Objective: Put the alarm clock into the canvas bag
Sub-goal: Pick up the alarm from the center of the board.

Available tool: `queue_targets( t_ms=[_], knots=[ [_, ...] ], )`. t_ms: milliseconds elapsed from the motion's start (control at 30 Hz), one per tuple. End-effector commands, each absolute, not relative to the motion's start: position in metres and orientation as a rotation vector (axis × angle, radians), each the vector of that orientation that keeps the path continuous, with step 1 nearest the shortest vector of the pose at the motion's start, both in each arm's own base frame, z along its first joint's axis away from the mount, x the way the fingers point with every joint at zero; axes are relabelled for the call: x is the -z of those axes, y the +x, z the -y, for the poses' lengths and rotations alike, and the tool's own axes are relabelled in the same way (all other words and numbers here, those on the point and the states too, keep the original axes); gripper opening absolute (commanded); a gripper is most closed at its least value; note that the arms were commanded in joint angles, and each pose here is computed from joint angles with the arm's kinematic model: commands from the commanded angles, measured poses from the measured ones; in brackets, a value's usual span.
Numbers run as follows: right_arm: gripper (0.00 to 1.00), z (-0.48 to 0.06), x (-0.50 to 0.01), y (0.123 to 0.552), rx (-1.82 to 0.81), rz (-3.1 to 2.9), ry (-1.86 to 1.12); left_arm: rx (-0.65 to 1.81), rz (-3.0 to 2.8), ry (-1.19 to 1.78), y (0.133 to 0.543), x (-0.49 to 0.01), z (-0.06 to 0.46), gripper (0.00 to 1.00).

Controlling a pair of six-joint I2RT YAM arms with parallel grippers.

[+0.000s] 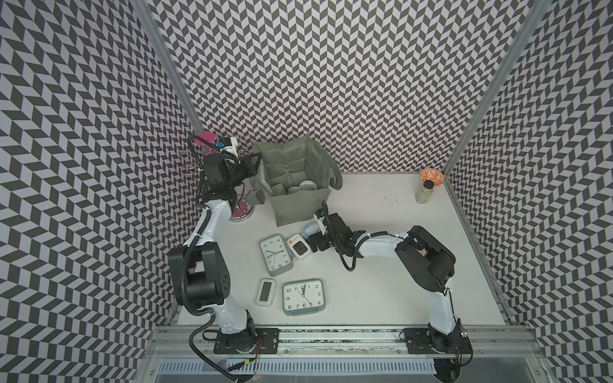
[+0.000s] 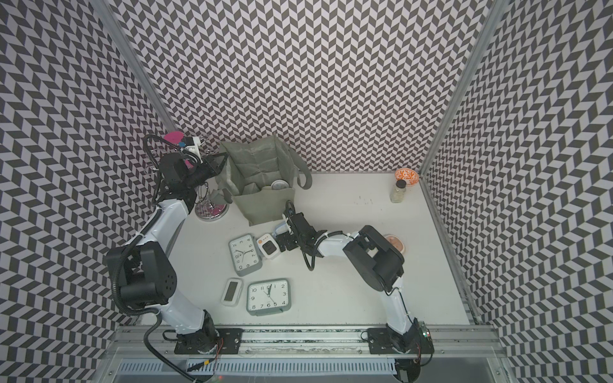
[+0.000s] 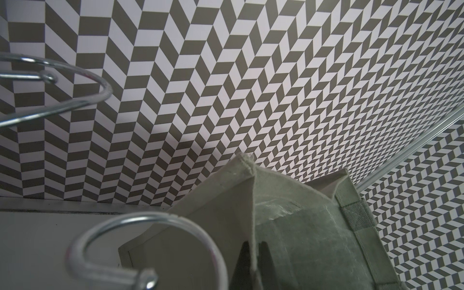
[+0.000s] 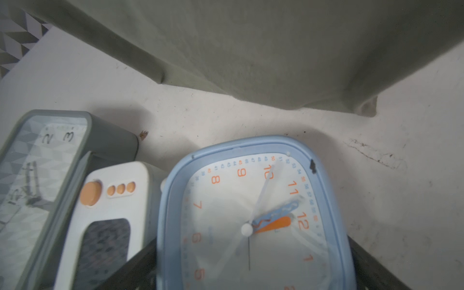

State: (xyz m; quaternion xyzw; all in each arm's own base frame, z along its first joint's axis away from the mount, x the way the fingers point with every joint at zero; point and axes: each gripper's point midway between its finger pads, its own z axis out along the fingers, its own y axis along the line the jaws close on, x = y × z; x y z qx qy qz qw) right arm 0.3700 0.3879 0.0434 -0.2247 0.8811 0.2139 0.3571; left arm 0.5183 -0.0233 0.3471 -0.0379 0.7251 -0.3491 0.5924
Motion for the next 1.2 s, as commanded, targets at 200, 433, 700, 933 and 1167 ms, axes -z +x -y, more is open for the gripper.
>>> queue_targets(
  t_ms=[200, 433, 700, 933, 1167],
  knots=[
    [0.88, -0.384, -0.049, 0.378, -0.452, -2.183, -0.563, 0.8, -1.55, 0.011, 0.517, -0.387, 0.028, 0.0],
    [0.84, -0.358, -0.064, 0.369, -0.411, -2.164, -0.519, 0.832, -1.55, 0.053, 0.516, -0.388, 0.046, 0.0],
    [0.82, -0.316, -0.078, 0.345, -0.41, -2.172, -0.441, 0.871, -1.544, 0.141, 0.509, -0.396, 0.085, 0.0],
    [0.8, -0.276, -0.123, 0.317, -0.43, -2.119, -0.378, 0.89, -1.526, 0.217, 0.498, -0.41, 0.118, 0.0],
    [0.74, -0.246, -0.214, 0.296, -0.496, -1.949, -0.3, 0.896, -1.486, 0.272, 0.481, -0.434, 0.141, 0.0]
  ],
)
